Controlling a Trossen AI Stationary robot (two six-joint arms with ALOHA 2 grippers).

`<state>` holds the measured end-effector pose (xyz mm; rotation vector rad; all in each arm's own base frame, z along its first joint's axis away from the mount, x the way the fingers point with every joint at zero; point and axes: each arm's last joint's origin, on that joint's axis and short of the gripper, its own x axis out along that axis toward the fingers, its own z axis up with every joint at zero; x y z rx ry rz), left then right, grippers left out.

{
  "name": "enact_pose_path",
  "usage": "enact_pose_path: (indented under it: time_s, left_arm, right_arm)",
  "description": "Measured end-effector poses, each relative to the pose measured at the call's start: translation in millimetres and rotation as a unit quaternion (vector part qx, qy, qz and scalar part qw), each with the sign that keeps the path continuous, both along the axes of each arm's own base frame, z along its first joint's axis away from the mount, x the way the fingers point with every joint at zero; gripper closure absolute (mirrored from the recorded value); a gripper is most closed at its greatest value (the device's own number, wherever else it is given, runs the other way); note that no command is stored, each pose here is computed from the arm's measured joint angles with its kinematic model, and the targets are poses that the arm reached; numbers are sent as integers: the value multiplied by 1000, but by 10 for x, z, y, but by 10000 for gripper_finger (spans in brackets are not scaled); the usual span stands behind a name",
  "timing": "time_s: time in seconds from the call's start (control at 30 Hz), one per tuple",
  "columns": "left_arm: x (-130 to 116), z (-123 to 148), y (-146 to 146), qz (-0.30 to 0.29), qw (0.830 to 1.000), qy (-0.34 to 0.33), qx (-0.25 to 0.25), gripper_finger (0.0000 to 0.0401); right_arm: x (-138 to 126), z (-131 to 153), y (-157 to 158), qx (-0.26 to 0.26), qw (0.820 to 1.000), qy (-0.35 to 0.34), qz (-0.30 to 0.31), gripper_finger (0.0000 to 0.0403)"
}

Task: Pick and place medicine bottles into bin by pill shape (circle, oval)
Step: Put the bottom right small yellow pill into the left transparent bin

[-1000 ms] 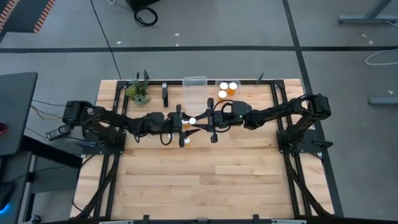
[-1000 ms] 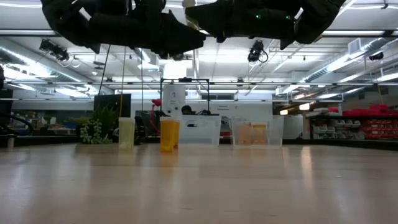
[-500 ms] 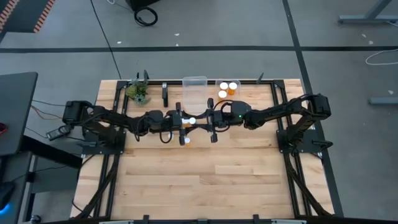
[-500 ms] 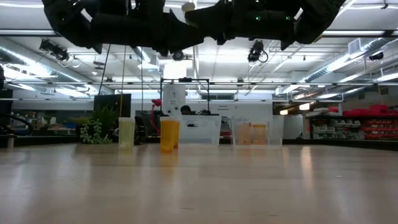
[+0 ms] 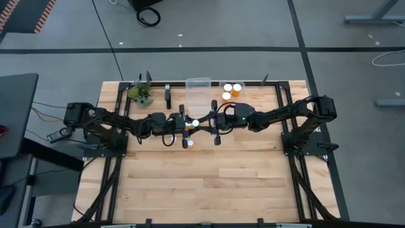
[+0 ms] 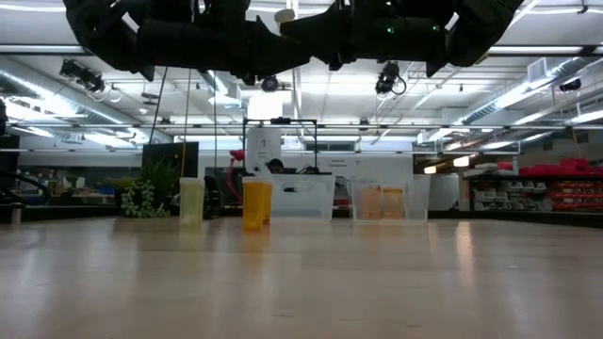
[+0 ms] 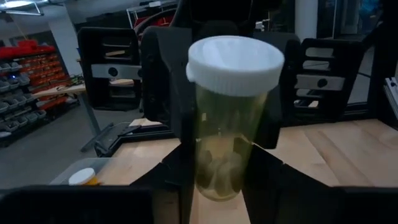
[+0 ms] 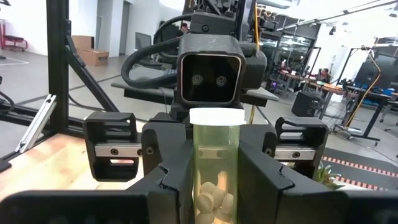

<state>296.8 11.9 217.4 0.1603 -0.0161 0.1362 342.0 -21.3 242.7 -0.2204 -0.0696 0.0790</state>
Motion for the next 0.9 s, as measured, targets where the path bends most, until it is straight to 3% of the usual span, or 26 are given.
enact_pose_path:
  time_s: [0.17,0.47,0.9]
  left_arm:
    - [-1,-19,0,0,1000,10,-3,302]
    - [-3,-79,1,2,999,39,-16,284]
    - [-16,-189,1,5,995,93,-36,288]
  right_arm:
    - [1,-17,-2,5,1000,9,-1,279]
    - [1,-64,-8,18,999,36,-11,241]
    - [93,5,-77,57,989,137,-23,242]
